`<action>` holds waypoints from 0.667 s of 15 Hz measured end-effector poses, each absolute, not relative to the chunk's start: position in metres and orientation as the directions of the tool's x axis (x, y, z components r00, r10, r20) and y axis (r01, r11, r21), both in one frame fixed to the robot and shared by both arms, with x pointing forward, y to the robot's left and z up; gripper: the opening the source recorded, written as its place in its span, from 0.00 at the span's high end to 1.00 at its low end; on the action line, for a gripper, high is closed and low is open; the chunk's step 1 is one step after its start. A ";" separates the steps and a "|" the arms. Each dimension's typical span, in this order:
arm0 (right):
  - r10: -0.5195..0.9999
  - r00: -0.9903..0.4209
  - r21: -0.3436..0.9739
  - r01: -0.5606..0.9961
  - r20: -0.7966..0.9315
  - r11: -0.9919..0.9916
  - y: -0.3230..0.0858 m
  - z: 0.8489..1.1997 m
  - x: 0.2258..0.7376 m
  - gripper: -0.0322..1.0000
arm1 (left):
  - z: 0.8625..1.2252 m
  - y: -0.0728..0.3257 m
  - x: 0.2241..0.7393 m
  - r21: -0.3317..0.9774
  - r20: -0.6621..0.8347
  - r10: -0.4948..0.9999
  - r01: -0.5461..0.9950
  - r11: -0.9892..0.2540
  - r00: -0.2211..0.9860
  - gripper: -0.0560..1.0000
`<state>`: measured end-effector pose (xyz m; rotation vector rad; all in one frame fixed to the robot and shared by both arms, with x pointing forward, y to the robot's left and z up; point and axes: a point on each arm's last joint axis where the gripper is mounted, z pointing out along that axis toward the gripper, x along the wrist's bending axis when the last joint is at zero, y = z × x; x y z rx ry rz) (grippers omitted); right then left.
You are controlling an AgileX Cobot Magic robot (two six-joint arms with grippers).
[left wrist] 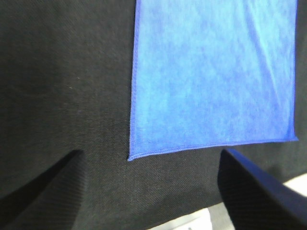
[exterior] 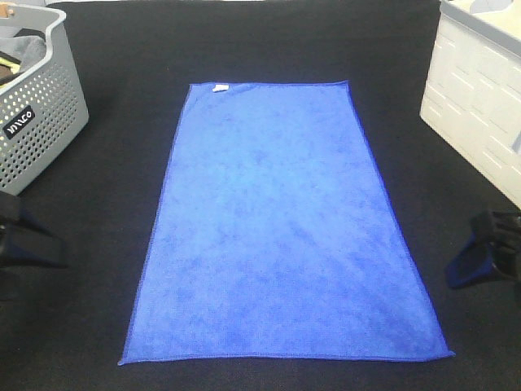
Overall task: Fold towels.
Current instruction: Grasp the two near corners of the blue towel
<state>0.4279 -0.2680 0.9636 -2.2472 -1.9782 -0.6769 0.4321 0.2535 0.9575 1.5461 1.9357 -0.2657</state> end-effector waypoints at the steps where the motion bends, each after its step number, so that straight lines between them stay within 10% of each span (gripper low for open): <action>1: 0.918 0.083 0.223 0.958 0.387 -0.181 -0.267 0.958 0.433 0.23 | 0.947 0.252 0.437 0.201 -0.599 0.794 0.940 0.277 -0.106 0.26; 10: 0.903 0.151 0.097 0.974 0.403 -0.206 -0.264 0.897 0.460 0.24 | 0.860 0.245 0.465 0.053 -0.650 0.733 0.950 0.307 -0.200 0.26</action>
